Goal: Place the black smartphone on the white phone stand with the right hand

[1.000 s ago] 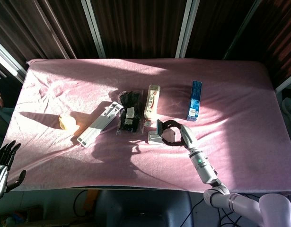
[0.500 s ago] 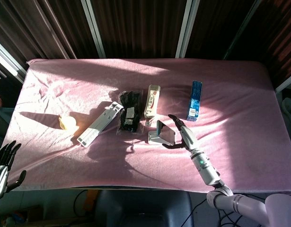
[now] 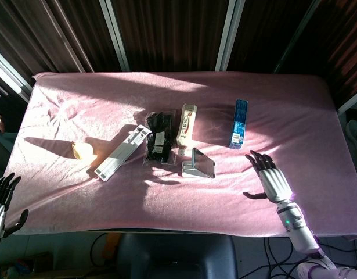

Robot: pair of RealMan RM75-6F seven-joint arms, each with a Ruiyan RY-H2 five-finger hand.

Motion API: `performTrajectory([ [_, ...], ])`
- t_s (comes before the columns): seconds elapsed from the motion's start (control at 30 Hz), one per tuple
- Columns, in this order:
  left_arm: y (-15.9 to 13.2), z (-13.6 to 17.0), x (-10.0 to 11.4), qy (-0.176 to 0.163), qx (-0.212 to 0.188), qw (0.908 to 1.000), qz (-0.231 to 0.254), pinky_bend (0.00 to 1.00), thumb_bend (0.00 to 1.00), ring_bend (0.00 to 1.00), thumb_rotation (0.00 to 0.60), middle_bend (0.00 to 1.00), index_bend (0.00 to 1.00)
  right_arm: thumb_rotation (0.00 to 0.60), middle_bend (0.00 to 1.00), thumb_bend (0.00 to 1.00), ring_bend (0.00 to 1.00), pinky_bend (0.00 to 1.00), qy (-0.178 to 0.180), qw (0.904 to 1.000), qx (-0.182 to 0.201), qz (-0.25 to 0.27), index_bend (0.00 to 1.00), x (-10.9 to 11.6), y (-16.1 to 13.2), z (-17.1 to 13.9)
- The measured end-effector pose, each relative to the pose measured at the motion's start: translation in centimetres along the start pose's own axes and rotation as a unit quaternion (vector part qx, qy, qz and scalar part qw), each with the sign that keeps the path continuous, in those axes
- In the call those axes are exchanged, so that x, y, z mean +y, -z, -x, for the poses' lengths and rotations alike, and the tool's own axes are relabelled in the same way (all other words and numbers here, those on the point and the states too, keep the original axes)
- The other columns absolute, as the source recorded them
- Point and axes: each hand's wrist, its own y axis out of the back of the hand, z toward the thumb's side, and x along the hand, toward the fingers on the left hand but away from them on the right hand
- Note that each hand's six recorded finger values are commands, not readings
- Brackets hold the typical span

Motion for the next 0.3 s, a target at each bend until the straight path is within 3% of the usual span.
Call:
performTrajectory([
  [0.13,-0.2,0.1,-0.1,0.001,-0.005,1.0,-0.003,0.12,0.36,0.0,0.6,0.0,0.0,0.6,0.0,0.26,0.0,0.0,0.058,0.9925,-0.08,-0.071,0.0,2.6,3.8,-5.2],
  [0.23,-0.3,0.1,-0.3,0.003,-0.006,1.0,-0.005,0.12,0.36,0.0,0.6,0.0,0.0,0.6,0.0,0.26,0.0,0.0,0.082,0.9875,-0.109,-0.078,0.0,3.6,4.8,-8.0],
  [0.3,-0.4,0.1,-0.3,0.004,-0.006,1.0,-0.006,0.12,0.36,0.0,0.6,0.0,0.0,0.6,0.0,0.26,0.0,0.0,0.084,0.9873,-0.109,-0.08,0.0,3.8,4.8,-8.5],
])
